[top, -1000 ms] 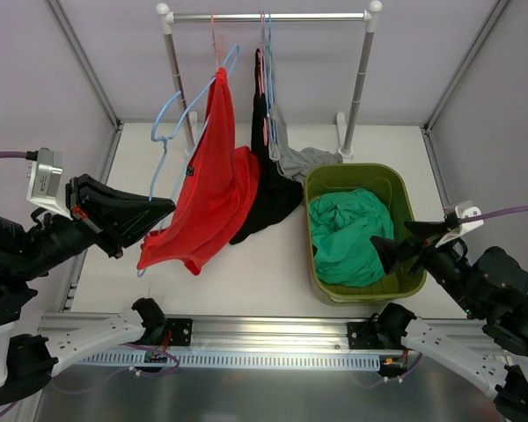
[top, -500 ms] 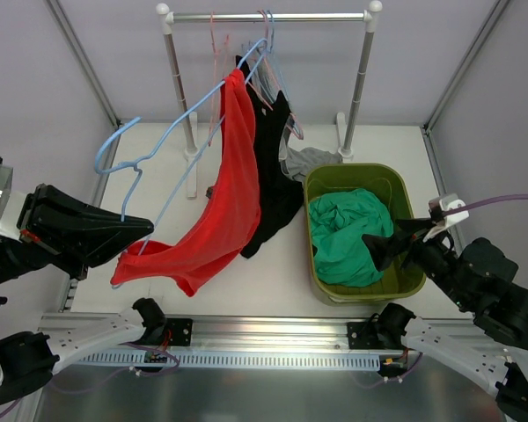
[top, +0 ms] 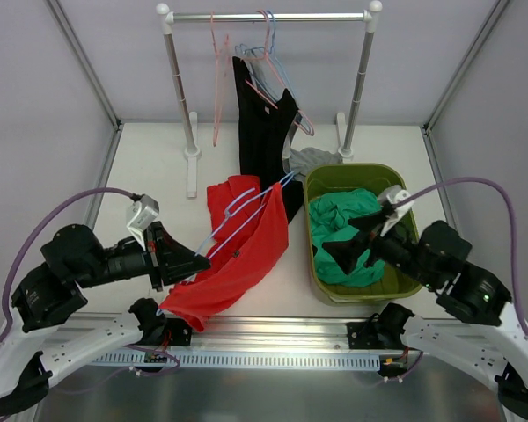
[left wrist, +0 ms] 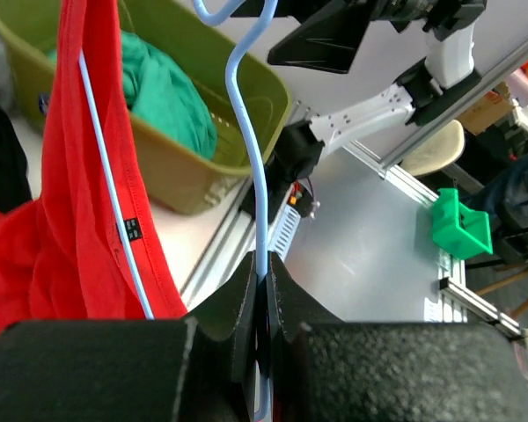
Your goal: Remove the tank top from the hanger
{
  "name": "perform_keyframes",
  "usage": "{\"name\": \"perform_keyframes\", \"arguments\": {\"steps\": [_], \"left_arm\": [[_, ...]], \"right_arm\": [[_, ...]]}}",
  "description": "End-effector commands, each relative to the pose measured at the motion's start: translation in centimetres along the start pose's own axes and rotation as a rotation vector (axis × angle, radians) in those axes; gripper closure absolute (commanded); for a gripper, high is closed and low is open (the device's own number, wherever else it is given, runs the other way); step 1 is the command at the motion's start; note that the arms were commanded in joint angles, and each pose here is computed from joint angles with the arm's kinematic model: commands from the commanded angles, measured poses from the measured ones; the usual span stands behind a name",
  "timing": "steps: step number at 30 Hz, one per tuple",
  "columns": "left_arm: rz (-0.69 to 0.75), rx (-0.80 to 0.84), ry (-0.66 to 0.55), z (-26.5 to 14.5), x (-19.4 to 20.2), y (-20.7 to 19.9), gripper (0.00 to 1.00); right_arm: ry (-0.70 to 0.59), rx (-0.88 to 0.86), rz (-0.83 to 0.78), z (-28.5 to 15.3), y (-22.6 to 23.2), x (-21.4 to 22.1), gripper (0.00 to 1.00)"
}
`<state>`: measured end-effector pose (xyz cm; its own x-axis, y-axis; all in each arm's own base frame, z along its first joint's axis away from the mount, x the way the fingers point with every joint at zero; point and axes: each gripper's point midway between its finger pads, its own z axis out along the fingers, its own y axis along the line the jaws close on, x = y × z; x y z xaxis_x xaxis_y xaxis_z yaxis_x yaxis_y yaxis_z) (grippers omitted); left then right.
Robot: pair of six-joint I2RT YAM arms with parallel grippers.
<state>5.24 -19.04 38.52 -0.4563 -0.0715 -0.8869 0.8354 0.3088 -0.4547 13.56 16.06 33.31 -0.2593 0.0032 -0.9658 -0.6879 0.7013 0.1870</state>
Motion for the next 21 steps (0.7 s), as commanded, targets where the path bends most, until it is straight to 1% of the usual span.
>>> {"name": "perform_keyframes", "arguments": {"steps": [1, 3, 4, 5, 7, 8, 9, 11, 15, 18, 21], "left_arm": [[-0.046, 0.029, -0.105, -1.4, -0.6, -0.8, 1.00], [-0.073, 0.034, -0.091, -1.4, 0.4, -0.7, 1.00], [-0.088, 0.026, -0.065, -0.9, 1.4, -0.1, 1.00], [-0.095, 0.024, -0.052, -0.7, 1.9, 0.1, 1.00], [-0.122, 0.016, -0.018, -0.1, 2.9, 0.7, 1.00], [-0.130, 0.015, 0.000, 0.3, 3.2, 0.8, 1.00], [-0.138, 0.017, 0.009, 0.4, 3.4, 0.9, 1.00], [-0.146, 0.015, 0.020, 0.7, 3.5, 1.0, 1.00], [-0.151, 0.012, 0.018, 0.8, 3.5, 1.0, 1.00], [-0.146, 0.015, 0.007, 0.6, 3.2, 0.9, 1.00], [-0.142, 0.017, -0.009, 0.3, 3.0, 0.7, 1.00]], "right_arm": [[-0.001, -0.166, 0.016, 3.6, 3.3, 0.3, 0.00], [-0.007, -0.191, 0.021, 5.8, 4.0, 0.1, 0.02], [-0.001, -0.218, 0.028, 6.5, 4.6, 0.2, 0.07], [-0.032, -0.238, 0.031, 7.4, 5.1, -0.6, 0.10], [-0.002, -0.241, 0.040, 9.7, 5.4, -0.1, 0.15], [-0.038, -0.246, 0.039, 10.4, 5.7, -1.1, 0.16], [-0.023, -0.236, 0.041, 11.7, 5.6, -0.7, 0.17], [-0.057, -0.249, 0.041, 12.7, 6.1, -1.8, 0.20], [-0.045, -0.303, 0.051, 14.5, 7.4, -2.2, 0.25], [-0.022, -0.281, 0.054, 15.8, 7.2, -1.3, 0.36], [-0.010, -0.259, 0.054, 16.3, 6.8, -0.8, 0.62]]}}
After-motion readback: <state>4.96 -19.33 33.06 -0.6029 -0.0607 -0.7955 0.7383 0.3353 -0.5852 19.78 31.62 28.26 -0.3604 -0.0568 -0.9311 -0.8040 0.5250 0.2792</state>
